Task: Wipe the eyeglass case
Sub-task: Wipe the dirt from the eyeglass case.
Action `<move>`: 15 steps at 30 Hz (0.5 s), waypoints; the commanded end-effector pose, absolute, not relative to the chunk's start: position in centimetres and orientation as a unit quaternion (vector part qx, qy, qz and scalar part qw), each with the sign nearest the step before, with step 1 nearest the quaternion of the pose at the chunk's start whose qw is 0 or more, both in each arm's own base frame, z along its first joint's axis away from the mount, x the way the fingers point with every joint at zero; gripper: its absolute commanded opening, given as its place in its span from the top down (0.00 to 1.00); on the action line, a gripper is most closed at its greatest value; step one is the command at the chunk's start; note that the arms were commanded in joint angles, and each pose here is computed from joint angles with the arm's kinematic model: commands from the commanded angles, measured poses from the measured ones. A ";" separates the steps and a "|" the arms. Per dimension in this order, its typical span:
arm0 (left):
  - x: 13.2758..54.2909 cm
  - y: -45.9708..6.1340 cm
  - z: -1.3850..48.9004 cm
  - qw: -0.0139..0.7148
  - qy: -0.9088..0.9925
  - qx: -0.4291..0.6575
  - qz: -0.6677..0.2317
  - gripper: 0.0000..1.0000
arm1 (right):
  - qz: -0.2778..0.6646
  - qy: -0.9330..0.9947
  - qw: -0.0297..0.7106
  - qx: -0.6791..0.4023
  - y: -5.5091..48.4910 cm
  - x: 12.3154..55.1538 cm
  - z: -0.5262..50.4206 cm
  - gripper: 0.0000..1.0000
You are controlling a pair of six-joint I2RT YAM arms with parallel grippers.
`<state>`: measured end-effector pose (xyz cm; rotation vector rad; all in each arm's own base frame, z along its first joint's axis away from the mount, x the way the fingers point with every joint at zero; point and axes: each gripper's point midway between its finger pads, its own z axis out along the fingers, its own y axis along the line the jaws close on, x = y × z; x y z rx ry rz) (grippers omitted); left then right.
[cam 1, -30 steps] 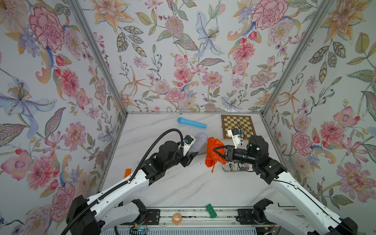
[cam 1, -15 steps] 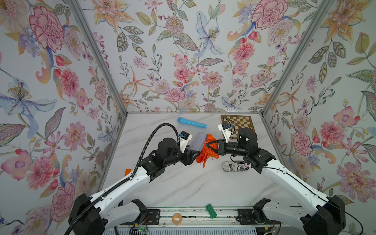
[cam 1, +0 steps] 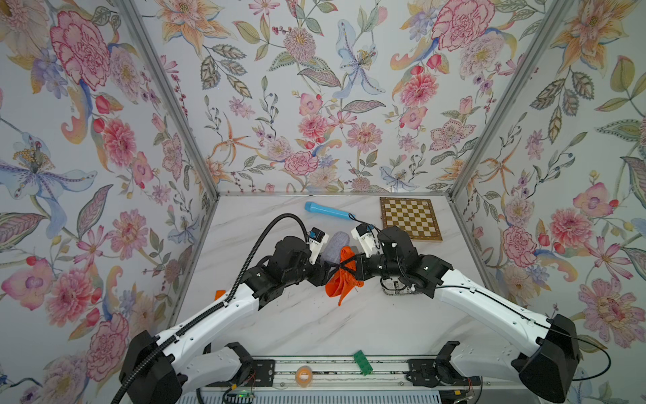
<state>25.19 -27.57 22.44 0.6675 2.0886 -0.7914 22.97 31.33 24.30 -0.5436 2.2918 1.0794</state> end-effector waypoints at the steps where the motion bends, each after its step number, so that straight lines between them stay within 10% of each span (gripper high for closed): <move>1: 23.8 -29.7 25.8 0.409 0.782 0.298 -0.365 0.57 | 0.455 0.786 0.325 -0.265 33.1 22.6 30.5 1.00; 8: 22.8 -30.0 24.2 0.381 0.788 0.310 -0.371 0.58 | 0.433 0.794 0.365 -0.219 30.8 26.1 32.2 1.00; 15: 25.6 -29.6 24.3 0.398 0.801 0.279 -0.350 0.58 | 0.492 0.783 0.309 -0.221 32.3 21.0 30.7 1.00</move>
